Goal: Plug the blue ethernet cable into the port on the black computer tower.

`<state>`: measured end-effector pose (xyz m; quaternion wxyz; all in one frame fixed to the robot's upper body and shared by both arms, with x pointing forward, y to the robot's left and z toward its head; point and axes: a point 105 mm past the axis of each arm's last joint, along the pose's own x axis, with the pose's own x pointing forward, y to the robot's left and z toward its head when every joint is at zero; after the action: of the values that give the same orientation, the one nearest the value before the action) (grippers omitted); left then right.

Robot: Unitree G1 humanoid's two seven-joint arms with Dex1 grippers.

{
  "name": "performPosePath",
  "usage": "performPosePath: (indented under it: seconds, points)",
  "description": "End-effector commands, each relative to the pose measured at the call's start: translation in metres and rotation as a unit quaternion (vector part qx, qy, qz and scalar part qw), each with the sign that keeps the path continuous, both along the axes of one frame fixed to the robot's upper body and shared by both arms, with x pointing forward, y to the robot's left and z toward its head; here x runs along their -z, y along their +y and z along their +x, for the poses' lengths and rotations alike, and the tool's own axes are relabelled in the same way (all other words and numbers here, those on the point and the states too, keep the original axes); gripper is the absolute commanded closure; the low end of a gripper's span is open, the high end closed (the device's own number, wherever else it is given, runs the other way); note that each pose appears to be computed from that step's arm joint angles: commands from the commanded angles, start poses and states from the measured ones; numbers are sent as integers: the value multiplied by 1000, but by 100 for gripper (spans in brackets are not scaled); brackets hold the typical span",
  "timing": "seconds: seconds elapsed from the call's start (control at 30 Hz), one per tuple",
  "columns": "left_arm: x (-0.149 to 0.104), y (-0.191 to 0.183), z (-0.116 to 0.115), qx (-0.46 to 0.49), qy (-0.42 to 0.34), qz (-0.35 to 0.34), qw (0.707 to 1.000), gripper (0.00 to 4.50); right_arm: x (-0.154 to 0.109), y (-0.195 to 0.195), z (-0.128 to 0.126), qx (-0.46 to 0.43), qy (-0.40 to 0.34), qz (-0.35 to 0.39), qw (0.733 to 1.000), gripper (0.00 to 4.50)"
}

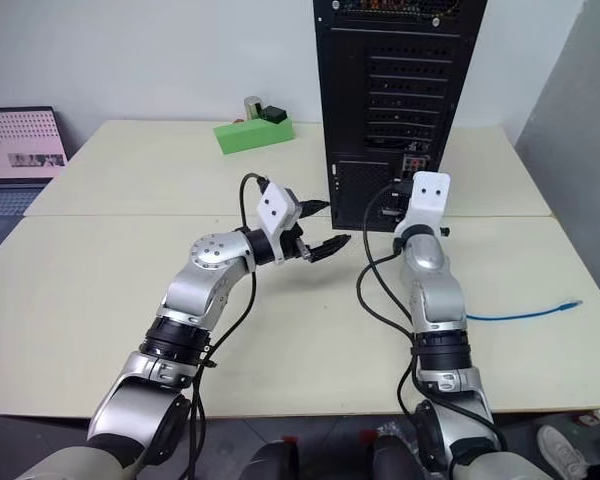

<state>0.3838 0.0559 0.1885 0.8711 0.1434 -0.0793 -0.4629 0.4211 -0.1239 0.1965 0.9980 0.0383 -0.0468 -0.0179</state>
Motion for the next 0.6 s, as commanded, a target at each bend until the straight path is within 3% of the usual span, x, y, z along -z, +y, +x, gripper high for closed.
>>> performPosePath:
  seconds: [0.03, 0.43, 0.47, 0.6]
  points:
    - [-14, -5, -7, 11, -29, -6, 999, 18, -28, 3, 1, 4, -39, -5, 999, 450]
    - [-14, -5, -5, 8, -30, -9, 999, 18, -22, 5, -1, -23, -33, 17, 999, 450]
    - [-14, -5, -5, 7, -30, -10, 999, 18, -20, 3, -3, -25, -31, 17, 999, 395]
    - [-14, -4, -4, 6, -31, -10, 999, 18, -16, 3, -7, -36, -28, 15, 999, 327]
